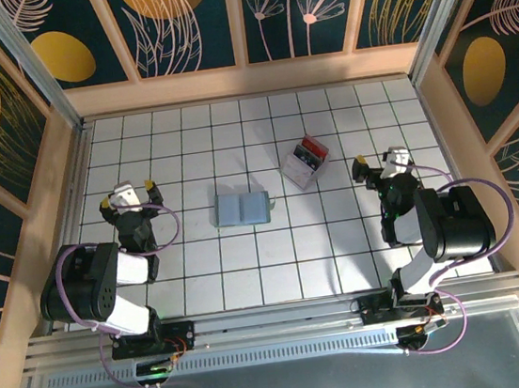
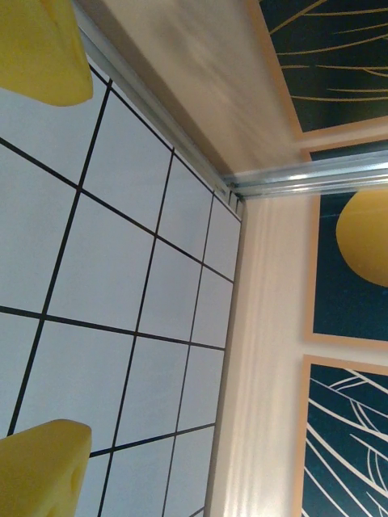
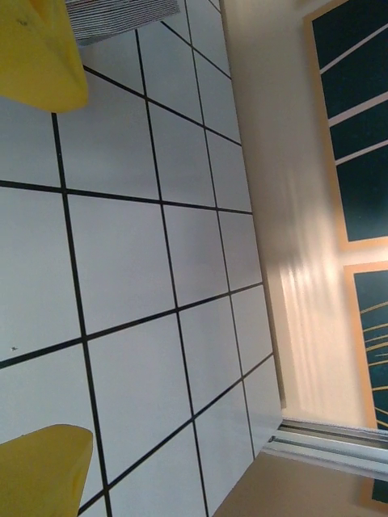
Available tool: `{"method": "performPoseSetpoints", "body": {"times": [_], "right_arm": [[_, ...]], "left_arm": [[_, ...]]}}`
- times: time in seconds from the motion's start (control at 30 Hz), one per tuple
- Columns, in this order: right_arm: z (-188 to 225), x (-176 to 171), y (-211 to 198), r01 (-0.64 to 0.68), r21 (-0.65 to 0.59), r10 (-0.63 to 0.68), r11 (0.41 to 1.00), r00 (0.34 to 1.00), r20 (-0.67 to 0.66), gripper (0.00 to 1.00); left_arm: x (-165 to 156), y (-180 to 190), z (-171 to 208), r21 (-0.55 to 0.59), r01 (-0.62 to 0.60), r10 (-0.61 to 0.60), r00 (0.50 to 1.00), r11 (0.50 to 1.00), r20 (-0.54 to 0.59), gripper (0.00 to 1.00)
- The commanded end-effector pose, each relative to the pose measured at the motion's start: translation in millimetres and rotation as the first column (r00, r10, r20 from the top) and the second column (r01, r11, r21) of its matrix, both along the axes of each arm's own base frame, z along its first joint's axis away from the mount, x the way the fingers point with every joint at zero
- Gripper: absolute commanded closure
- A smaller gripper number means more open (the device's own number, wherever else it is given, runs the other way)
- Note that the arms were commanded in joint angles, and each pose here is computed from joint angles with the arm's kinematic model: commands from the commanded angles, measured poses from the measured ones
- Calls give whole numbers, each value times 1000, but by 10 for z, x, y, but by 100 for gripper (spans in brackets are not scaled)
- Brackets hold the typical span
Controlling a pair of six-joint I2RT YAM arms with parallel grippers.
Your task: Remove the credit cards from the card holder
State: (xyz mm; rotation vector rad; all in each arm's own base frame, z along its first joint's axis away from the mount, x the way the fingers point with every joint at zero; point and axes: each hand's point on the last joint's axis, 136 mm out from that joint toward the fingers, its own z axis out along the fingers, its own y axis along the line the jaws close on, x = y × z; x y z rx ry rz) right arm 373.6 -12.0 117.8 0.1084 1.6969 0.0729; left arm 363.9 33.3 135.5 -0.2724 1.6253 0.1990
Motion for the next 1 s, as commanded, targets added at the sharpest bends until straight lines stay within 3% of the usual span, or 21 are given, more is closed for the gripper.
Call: {"method": "performPoseSetpoints", "body": {"times": [0.0, 0.97], "right_arm": [[95, 18, 14, -10, 11, 10, 1000, 1000, 29, 1], [87, 17, 17, -14, 13, 14, 1000, 1000, 27, 1]], "left_arm": [[-4, 41, 58, -20, -17, 18, 999, 1000, 27, 1], [1, 40, 58, -21, -17, 18, 1000, 1000, 26, 1]]}}
